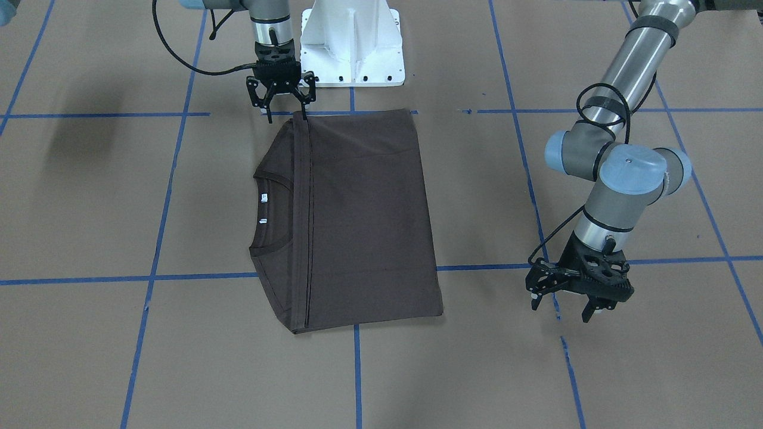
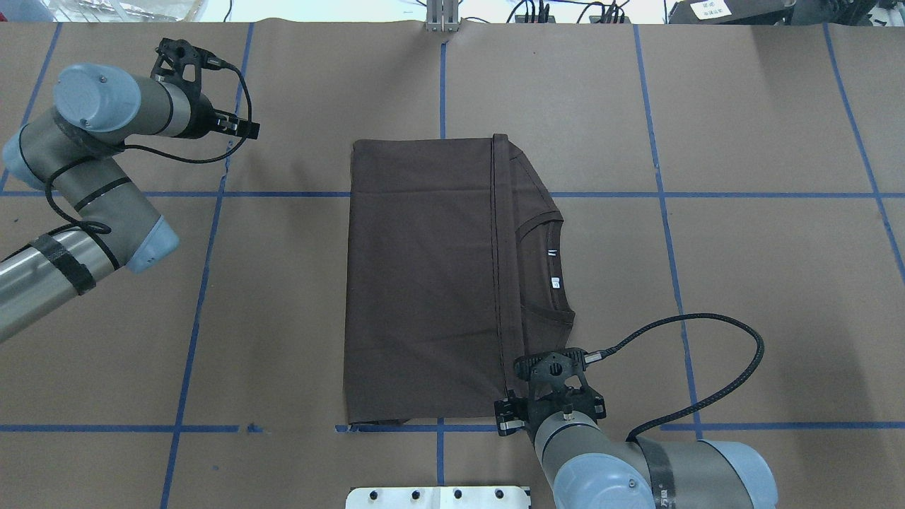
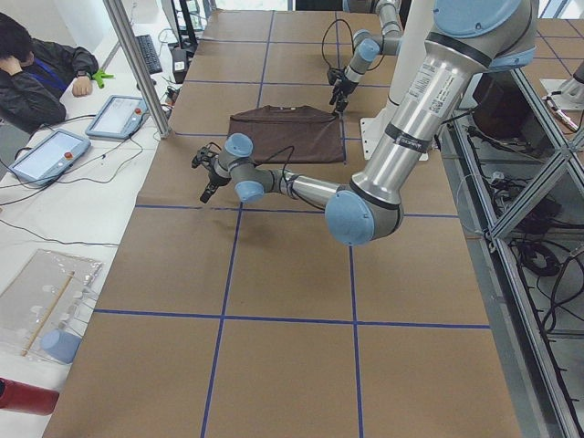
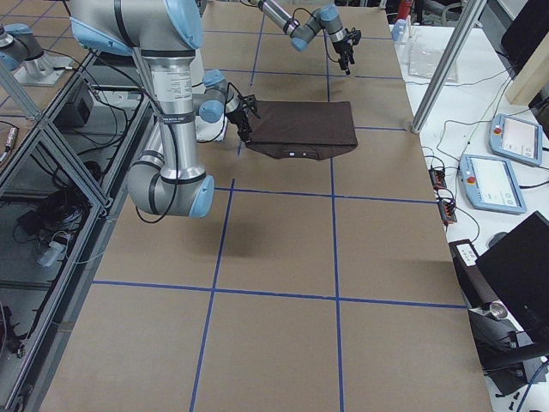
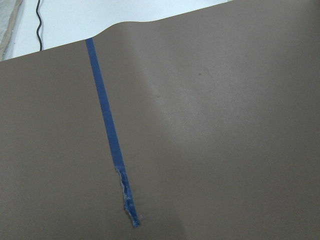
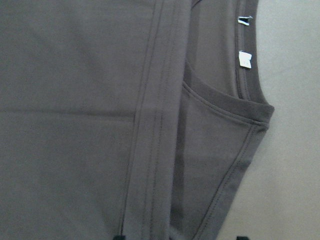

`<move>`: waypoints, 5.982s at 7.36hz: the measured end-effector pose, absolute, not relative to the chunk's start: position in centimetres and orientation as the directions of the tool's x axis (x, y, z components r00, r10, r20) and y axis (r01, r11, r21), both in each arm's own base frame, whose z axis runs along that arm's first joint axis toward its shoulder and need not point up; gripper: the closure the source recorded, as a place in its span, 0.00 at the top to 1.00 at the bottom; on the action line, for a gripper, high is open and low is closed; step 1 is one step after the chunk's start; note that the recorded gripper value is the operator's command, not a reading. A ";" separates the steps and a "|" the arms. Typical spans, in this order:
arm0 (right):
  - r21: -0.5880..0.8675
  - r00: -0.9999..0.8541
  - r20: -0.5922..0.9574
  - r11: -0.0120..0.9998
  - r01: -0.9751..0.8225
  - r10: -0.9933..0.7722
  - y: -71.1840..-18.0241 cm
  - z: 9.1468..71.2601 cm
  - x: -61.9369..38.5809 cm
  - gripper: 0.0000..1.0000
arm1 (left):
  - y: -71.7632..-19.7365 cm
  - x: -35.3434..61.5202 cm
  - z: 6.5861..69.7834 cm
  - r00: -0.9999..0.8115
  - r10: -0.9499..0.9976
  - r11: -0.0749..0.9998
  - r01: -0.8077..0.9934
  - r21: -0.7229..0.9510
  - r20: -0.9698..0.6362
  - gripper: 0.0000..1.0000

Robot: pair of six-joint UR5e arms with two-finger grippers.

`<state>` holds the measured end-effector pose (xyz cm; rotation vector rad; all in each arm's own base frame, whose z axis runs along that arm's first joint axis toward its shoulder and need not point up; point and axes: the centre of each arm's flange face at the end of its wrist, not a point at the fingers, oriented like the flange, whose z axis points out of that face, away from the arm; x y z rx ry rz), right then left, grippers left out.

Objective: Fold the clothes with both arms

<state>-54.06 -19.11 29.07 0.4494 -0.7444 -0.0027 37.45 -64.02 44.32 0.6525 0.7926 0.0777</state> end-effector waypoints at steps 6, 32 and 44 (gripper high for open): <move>0.424 0.728 0.648 0.900 -0.100 -0.225 -17.2 28.4 -55.0 0.00 | -63.8 37.7 44.5 0.710 0.303 0.805 0.168 0.570 -0.636 1.00; 0.318 0.820 0.550 0.948 -0.027 -0.161 -21.5 31.3 -54.4 1.00 | -63.2 38.7 44.2 0.693 0.279 0.819 0.190 0.542 -0.665 1.00; 0.082 0.566 0.821 0.963 -0.255 0.080 -27.9 25.4 -44.4 1.00 | -50.4 40.9 36.4 0.453 0.228 0.907 0.223 0.358 -0.862 1.00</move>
